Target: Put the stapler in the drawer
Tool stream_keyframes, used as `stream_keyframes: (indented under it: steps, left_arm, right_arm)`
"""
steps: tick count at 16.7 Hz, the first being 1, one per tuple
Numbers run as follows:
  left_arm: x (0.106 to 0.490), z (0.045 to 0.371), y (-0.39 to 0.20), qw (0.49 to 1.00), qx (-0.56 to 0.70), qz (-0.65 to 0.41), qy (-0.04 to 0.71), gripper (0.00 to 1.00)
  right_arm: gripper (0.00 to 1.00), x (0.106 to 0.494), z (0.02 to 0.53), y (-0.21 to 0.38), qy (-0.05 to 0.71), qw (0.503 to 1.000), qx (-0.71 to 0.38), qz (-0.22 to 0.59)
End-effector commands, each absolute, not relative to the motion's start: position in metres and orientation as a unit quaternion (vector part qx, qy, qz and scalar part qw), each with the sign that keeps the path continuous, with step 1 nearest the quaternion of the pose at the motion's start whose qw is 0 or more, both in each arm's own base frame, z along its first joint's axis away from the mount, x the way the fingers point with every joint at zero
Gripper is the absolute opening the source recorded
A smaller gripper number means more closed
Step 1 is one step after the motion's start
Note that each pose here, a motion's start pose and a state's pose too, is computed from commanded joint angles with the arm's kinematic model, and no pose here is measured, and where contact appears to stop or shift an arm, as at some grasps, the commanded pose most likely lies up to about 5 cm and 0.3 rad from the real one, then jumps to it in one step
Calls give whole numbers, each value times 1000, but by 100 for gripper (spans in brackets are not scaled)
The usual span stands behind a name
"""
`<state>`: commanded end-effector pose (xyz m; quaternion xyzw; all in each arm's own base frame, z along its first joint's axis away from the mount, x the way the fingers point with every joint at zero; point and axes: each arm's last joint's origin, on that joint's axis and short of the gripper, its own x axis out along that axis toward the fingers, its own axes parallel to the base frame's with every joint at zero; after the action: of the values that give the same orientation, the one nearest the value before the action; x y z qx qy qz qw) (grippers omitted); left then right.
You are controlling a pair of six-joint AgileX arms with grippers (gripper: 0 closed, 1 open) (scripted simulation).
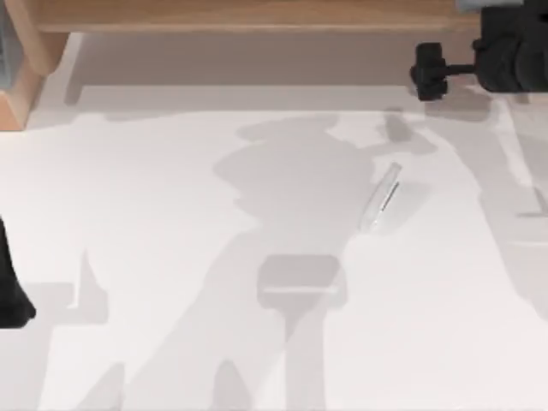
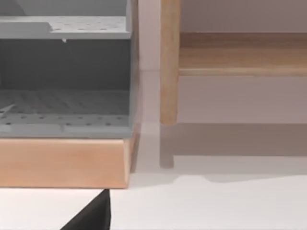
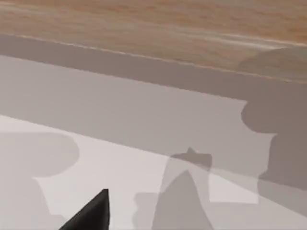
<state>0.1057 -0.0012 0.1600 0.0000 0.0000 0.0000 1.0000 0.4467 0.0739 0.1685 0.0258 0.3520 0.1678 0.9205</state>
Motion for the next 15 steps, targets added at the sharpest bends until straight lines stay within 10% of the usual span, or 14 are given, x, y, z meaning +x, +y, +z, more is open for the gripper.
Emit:
stream_keyframes:
  steps: [6,15]
  left_arm:
    - [106,160,-1,1000,0,0,0,100]
    - [106,160,-1,1000,0,0,0,100]
  right_arm:
    - [100,449,247,107,514,826,232,-5]
    - [100,426,192,200,678,687,191,-178]
